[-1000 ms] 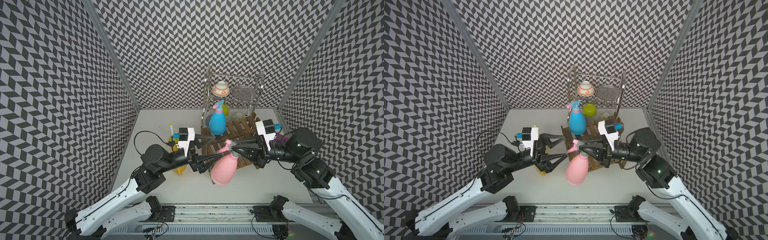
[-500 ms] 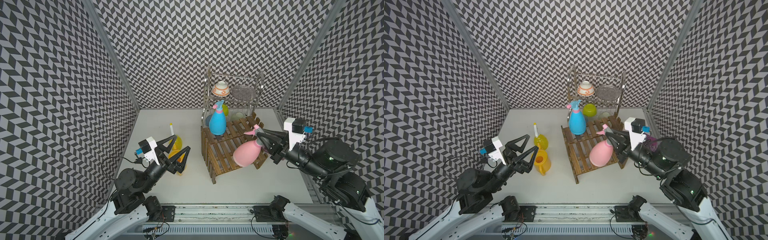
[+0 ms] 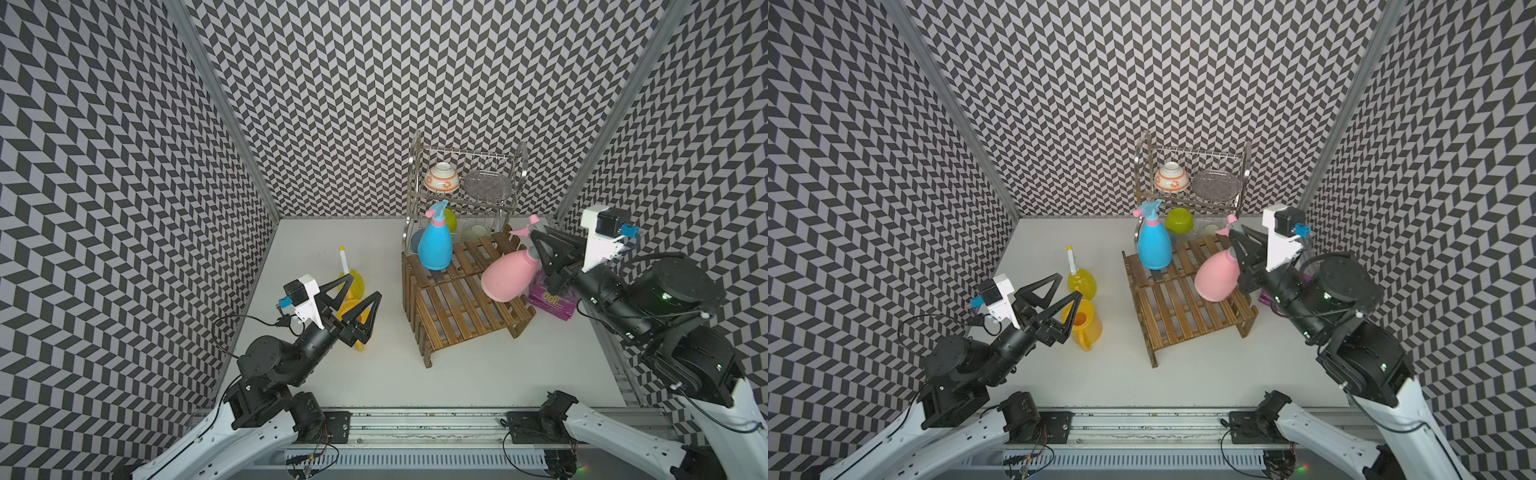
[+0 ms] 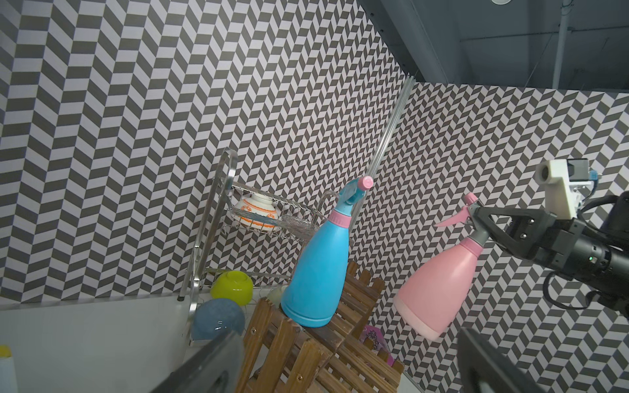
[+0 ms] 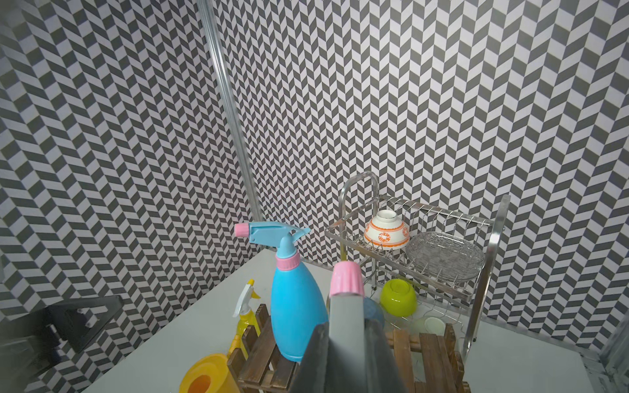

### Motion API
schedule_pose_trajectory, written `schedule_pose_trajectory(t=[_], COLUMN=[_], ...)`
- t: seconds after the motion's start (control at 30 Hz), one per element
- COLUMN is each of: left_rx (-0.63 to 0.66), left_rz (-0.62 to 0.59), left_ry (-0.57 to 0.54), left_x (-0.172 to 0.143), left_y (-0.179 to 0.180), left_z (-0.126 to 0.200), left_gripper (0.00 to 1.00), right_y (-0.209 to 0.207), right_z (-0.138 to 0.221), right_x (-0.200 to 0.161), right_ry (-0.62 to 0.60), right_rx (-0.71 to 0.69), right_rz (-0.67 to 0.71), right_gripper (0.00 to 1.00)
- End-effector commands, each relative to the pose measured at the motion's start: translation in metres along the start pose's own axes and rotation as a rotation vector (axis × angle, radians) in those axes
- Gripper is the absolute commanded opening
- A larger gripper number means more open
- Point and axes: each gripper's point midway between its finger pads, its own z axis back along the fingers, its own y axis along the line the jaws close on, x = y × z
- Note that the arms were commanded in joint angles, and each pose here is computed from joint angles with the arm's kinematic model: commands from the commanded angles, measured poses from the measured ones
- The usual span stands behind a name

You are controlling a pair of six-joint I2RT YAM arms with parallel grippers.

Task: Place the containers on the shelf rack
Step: 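Place the container on the shelf.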

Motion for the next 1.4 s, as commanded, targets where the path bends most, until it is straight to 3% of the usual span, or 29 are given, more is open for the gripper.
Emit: schedule_pose_trajectory(t=[0.0,0.43,0.67,1.03,1.37], left_rx=[0.008,0.020,0.025,0.033,0.032], left_rz=[0.012,-0.048,-0.071,-0.081,-0.076], left_ry=[-0.024,-0.028,-0.034,-0.033,-0.035], left_x=[0.003,0.009,0.014,0.014,0.012], left_y=[0.003,0.001,0.001,0.003,0.004], left_z=[0.003,-0.002,-0.001,0.002,0.002], left_gripper=[1.00,1.00,1.00,1.00,1.00], right_y=[-0.007,-0.026,-0.050,-0.069,-0.069], right_z=[-0.002,-0.055,-0.100,-0.130,-0.139], right_x=[0.033,0.050,0.024,-0.006,-0.032], right_ry=[-0.095,-0.074,0.022,0.104,0.174], right_rx=[-0.051,-0.142,-0.148,-0.163,-0.147], right_rz=[0.013,0.065,0.026,-0.017,0.005], right_gripper=[0.00,0.00,0.00,0.00,0.14])
